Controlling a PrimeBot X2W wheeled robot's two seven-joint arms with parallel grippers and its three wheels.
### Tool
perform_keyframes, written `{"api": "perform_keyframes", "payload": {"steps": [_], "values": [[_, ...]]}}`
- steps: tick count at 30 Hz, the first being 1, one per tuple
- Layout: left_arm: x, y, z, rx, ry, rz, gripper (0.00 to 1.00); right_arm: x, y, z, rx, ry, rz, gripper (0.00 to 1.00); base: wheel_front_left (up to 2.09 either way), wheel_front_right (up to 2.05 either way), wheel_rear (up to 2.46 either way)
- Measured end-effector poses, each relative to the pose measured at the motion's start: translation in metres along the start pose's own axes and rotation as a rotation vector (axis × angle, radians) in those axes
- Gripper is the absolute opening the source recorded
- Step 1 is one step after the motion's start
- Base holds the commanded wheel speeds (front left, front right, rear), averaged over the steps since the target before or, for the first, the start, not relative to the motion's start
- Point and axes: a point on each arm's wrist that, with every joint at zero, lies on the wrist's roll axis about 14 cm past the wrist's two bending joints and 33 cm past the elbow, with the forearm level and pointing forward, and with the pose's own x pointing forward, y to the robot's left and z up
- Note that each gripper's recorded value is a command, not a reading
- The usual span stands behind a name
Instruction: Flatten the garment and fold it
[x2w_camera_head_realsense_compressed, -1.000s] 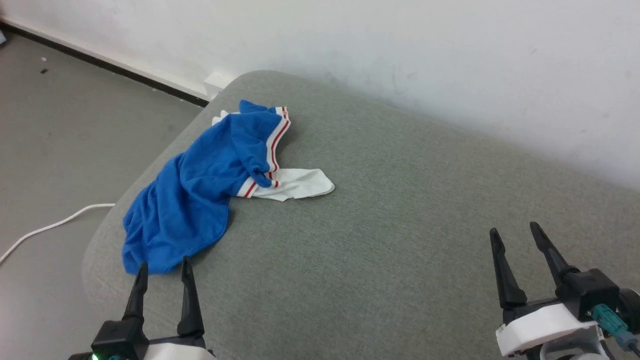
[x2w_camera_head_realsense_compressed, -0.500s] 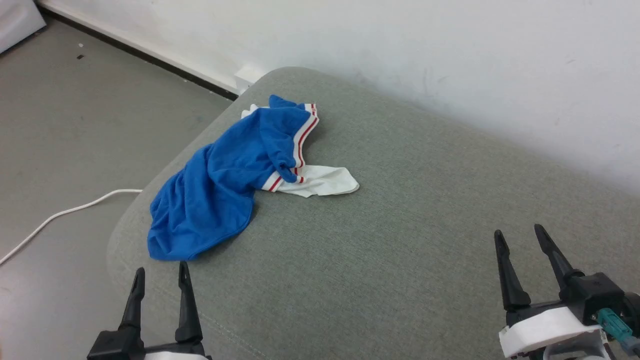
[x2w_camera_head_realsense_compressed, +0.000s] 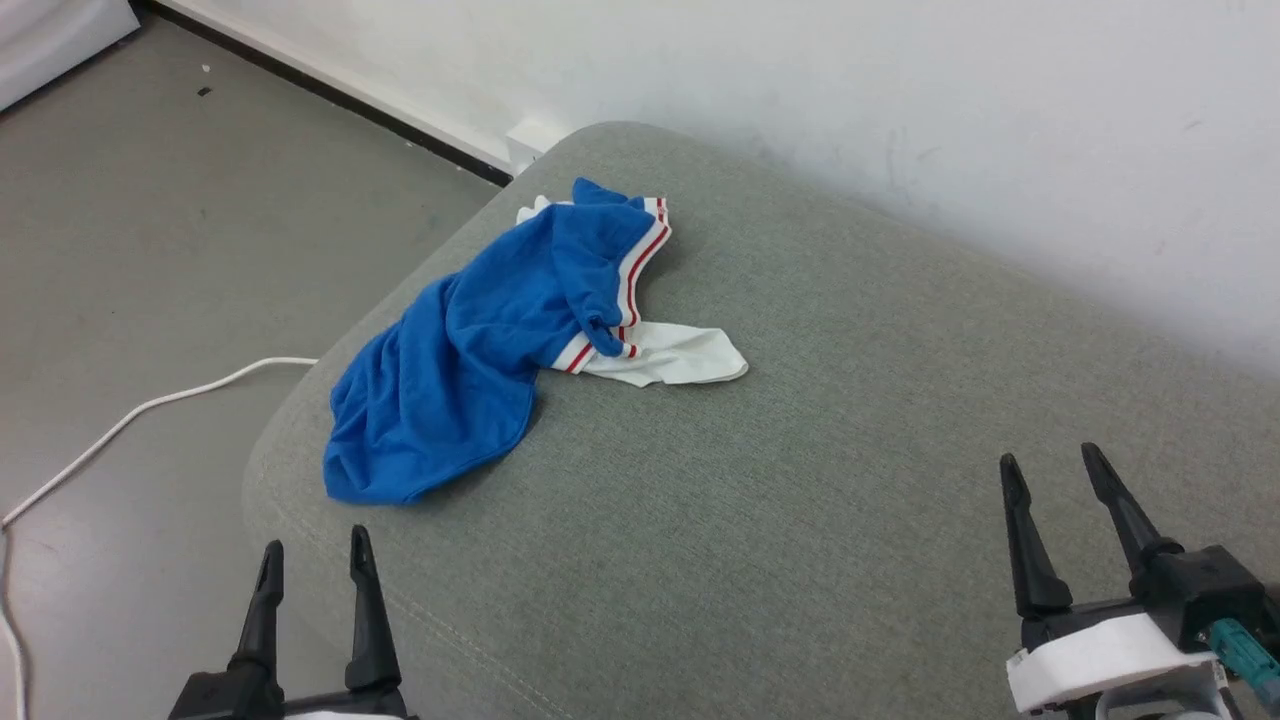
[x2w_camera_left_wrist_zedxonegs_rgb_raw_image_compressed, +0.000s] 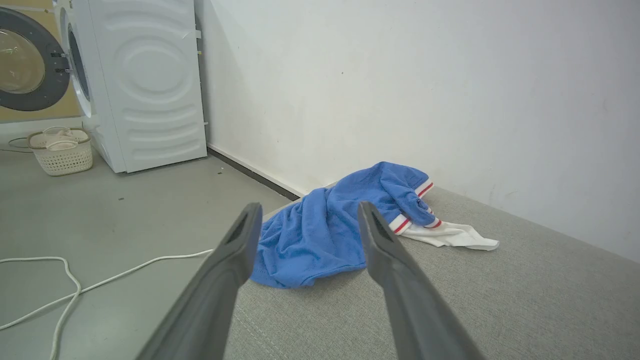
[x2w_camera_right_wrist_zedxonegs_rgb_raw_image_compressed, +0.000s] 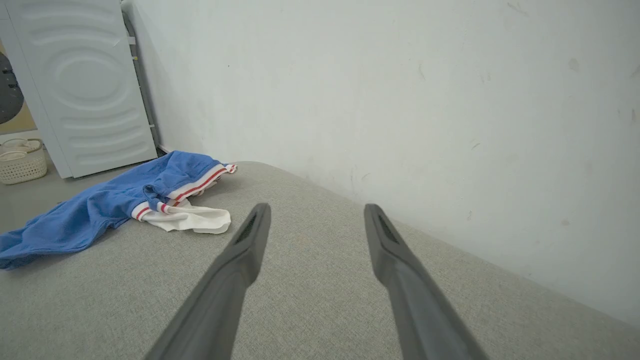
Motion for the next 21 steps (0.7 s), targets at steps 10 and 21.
{"api": "perform_keyframes", "payload": {"steps": [10,21], "values": [[0.021,-0.028,0.037,-0.19,-0.061,-0.077,1.0,0.003,-0.009,0.003,0.005,-0.007,-0.02,1.0,0.0,0.0,0.0],[0.146,-0.08,0.157,0.089,-0.154,-0.325,1.0,0.013,-0.033,0.007,-0.011,0.0,-0.066,1.0,0.0,0.0,0.0]]}}
